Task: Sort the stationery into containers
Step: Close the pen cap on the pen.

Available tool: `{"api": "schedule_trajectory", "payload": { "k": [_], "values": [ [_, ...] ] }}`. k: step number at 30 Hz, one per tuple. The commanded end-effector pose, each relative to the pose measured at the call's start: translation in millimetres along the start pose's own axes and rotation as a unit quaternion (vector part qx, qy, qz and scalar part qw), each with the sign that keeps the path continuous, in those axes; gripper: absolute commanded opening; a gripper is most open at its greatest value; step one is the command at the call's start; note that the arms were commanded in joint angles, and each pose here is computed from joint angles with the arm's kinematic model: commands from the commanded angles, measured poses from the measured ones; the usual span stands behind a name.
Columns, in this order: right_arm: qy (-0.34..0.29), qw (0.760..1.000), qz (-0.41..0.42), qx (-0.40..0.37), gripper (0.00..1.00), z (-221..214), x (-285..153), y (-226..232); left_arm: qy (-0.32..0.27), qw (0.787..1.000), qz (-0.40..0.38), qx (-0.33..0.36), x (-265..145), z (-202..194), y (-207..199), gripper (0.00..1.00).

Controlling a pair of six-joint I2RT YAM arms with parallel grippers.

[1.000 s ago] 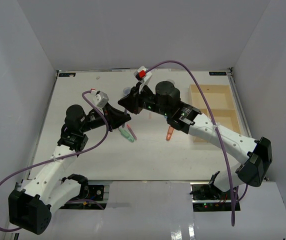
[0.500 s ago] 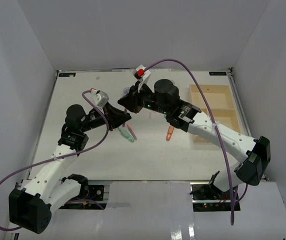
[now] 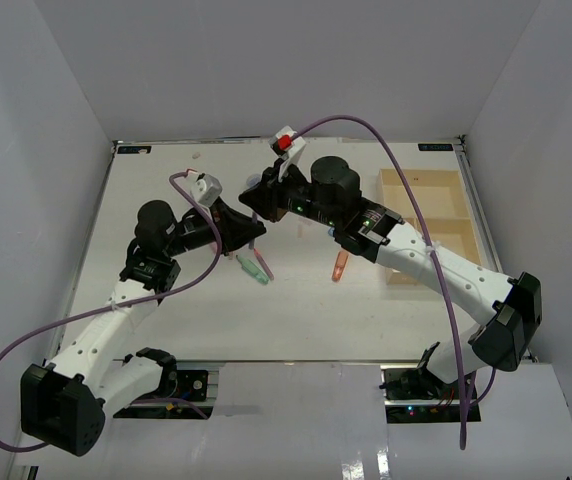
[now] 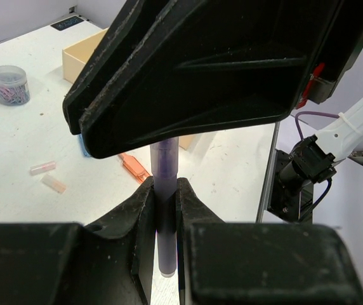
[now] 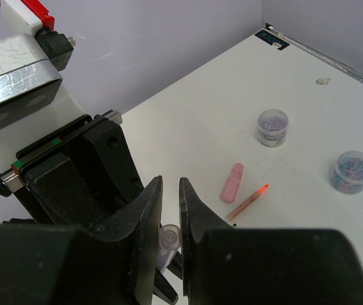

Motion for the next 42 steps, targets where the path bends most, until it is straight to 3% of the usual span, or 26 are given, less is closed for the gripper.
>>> {"api": "schedule_trajectory", "payload": {
  "k": [1, 42],
  "values": [
    [0.237, 0.97, 0.028, 0.037, 0.08, -116, -12, 10, -0.16, 0.975, -0.028, 0.153, -4, 104, -39, 0.0],
    [0.304, 0.948, 0.091, 0.022, 0.08, -160, -35, 11, -0.168, 0.963, -0.048, 0.204, -6, 123, -52, 0.0]
  ]
}}
Point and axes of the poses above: each gripper's point midway between its finger pads, its own x axis out along the fingers, its own y axis along the line the jaws close on, z = x × y, the point moved 6 cm from there along -x, back along the fingers, and after that the axes turned 4 degrees about -x, right-handed, at the moved point
